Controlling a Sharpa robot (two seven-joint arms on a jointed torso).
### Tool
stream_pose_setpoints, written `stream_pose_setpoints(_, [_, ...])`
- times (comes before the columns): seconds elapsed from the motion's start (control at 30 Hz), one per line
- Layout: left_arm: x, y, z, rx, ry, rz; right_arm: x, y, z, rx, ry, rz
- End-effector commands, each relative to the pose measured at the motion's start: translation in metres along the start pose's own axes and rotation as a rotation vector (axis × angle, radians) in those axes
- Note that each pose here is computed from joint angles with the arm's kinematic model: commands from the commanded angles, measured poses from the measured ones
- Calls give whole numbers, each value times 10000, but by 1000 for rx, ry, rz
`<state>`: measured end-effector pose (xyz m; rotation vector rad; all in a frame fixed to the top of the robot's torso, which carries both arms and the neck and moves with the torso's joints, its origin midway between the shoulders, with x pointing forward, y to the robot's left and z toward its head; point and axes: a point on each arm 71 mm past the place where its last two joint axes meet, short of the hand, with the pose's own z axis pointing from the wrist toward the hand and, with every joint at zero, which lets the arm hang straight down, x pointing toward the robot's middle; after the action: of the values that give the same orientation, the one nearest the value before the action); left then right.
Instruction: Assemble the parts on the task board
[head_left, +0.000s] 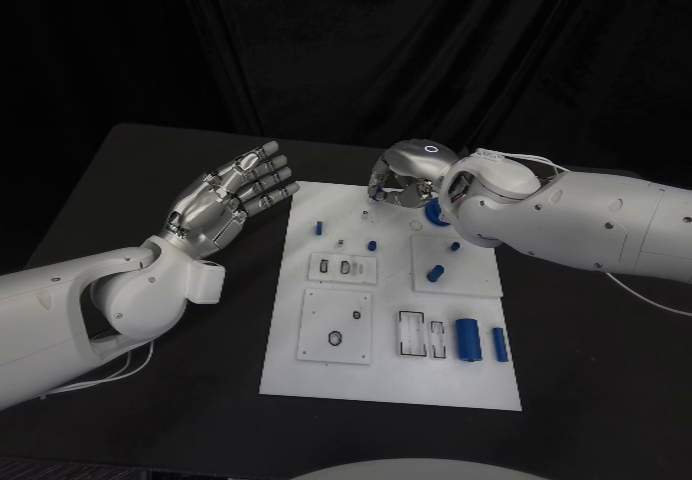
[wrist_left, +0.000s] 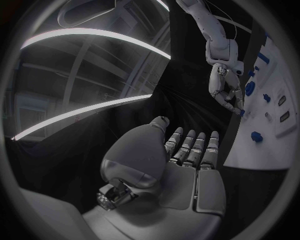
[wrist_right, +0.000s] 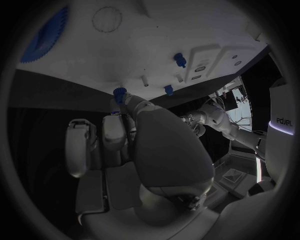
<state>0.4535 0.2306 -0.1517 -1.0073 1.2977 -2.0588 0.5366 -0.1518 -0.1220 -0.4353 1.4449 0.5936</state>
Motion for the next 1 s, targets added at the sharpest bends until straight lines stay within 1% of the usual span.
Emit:
stream_pose_setpoints(0.03, [13,-157,-11,223,11,-15,28,-15,2,16,12,-6])
stream_pose_setpoints(0.5, [-16,-164,-21,218,5,-13,54,4,14,-2,-1,-4])
stream_pose_setpoints(0.67, [-21,-158,-13,214,5,-13,69,12,16,-1,11,-2])
stream_pose_setpoints(1.0, [-37,-156,-11,209,3,-12,97,-6,38,22,42,-5])
